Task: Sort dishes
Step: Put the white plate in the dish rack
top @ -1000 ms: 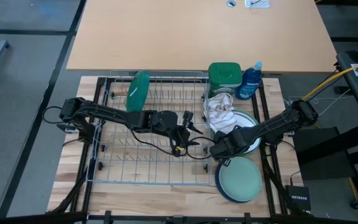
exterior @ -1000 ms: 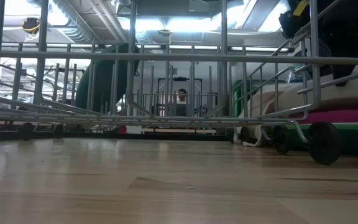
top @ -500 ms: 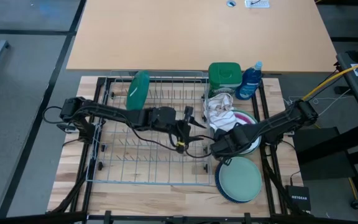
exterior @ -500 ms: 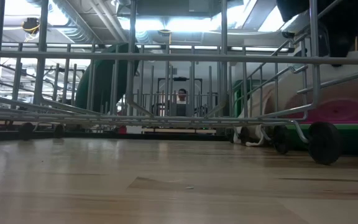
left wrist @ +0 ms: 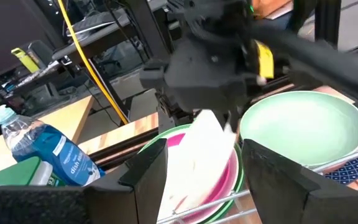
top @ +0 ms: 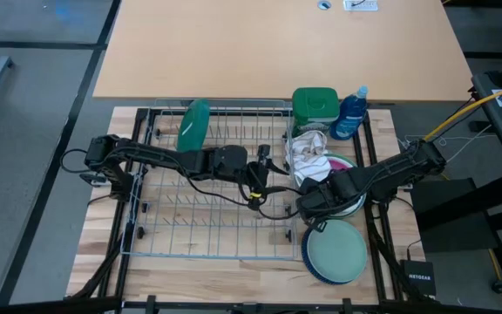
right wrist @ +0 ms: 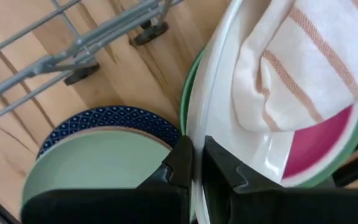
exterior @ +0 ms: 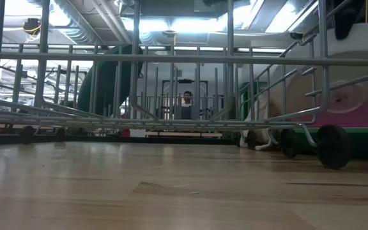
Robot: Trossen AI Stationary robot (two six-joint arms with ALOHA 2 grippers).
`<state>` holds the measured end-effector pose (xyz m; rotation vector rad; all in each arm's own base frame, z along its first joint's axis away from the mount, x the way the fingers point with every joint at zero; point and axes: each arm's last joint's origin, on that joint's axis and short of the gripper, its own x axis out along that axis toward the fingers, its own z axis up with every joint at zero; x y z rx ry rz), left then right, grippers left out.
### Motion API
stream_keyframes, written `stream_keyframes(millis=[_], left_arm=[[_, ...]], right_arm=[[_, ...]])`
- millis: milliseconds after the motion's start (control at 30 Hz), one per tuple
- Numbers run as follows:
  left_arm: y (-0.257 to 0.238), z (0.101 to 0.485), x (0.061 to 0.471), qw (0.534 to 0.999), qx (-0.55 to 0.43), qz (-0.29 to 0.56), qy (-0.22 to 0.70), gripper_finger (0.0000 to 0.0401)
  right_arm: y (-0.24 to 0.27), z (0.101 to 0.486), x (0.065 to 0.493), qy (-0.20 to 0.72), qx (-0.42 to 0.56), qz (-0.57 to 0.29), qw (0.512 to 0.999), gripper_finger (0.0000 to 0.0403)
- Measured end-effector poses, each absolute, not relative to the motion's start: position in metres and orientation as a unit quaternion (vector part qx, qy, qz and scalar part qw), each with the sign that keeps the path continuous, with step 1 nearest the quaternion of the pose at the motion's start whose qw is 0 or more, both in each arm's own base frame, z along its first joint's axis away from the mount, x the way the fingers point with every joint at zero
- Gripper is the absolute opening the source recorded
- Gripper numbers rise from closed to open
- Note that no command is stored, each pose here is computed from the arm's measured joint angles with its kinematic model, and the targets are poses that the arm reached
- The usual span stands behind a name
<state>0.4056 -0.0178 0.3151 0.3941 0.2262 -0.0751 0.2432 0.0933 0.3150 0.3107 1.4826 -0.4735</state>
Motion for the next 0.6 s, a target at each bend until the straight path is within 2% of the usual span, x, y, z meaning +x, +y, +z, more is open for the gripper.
stream_keyframes(millis=[600], left_arm=[[-0.018,0.315,0.406,0.973,0.198,-0.037,0.11,0.0195]], right_arm=[[0.076,0.343,0.231,0.643,0.171,-0.213,0.716,0.002]])
